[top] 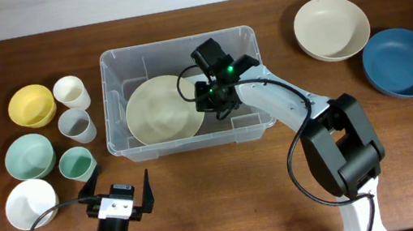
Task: Pack container
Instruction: 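Move the right gripper to the dark blue bowl and grasp its rim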
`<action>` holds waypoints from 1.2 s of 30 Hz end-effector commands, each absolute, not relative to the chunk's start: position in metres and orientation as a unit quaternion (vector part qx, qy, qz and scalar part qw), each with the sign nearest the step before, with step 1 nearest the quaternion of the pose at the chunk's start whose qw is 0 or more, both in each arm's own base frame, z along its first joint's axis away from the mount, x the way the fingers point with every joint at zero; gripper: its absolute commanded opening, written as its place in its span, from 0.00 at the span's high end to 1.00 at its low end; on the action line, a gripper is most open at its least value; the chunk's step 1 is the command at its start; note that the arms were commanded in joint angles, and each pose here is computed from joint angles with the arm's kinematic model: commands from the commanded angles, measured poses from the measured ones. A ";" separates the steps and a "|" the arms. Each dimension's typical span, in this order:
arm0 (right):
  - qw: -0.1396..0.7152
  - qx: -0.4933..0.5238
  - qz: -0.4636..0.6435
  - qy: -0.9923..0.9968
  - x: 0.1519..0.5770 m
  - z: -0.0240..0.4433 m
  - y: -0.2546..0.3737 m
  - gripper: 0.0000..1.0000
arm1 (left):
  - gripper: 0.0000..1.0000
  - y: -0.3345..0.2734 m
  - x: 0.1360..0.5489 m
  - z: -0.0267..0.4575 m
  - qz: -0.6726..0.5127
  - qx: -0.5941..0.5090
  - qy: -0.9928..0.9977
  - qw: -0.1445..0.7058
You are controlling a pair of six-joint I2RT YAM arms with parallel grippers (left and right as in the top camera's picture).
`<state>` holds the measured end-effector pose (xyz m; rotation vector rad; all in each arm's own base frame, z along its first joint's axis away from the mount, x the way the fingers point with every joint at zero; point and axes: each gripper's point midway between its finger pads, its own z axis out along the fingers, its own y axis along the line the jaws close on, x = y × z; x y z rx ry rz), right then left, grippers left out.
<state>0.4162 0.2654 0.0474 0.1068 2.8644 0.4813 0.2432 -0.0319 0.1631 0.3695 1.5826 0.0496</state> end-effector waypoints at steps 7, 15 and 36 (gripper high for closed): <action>0.140 0.033 0.153 0.978 0.429 0.091 0.238 0.96 | 0.01 -0.030 0.243 0.162 0.029 0.166 0.708 0.686; 0.212 0.061 0.127 0.967 0.442 0.215 0.177 0.81 | 0.00 -0.030 0.243 0.162 0.029 0.166 0.708 0.686; 0.114 0.486 -0.015 0.866 0.362 0.197 -0.158 0.01 | 0.01 -0.030 0.243 0.162 0.029 0.166 0.708 0.686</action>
